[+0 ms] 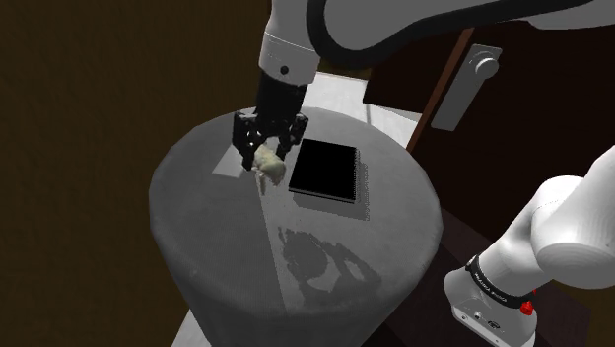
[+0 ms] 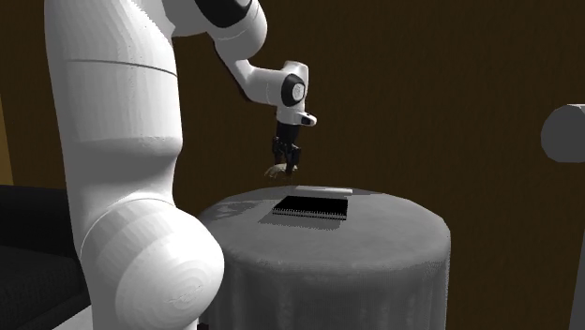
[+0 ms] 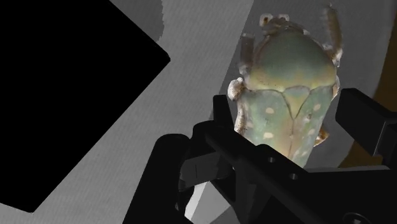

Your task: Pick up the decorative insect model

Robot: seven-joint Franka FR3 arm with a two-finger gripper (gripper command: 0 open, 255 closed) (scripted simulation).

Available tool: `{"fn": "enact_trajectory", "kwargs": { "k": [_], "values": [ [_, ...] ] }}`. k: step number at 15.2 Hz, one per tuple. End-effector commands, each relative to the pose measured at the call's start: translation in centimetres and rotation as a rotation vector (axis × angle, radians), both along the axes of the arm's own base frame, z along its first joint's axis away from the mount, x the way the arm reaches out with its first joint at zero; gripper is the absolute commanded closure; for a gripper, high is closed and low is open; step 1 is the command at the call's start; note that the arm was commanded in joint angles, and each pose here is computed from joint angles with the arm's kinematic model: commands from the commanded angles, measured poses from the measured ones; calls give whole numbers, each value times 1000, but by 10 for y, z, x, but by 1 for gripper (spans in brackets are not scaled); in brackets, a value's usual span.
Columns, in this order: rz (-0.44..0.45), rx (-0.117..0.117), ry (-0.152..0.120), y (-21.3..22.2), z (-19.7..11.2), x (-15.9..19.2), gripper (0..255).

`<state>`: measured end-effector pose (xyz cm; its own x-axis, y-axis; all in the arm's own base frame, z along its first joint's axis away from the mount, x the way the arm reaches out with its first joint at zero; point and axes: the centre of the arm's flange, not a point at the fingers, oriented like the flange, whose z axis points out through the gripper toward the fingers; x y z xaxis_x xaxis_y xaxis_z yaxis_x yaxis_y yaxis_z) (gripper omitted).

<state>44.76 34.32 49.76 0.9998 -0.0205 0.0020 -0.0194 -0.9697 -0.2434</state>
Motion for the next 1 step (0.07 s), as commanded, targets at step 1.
{"fn": "enact_trajectory", "kwargs": {
  "k": [1],
  "values": [
    [0, 0, 0, 0, 2, 0, 255]
  ]
}}
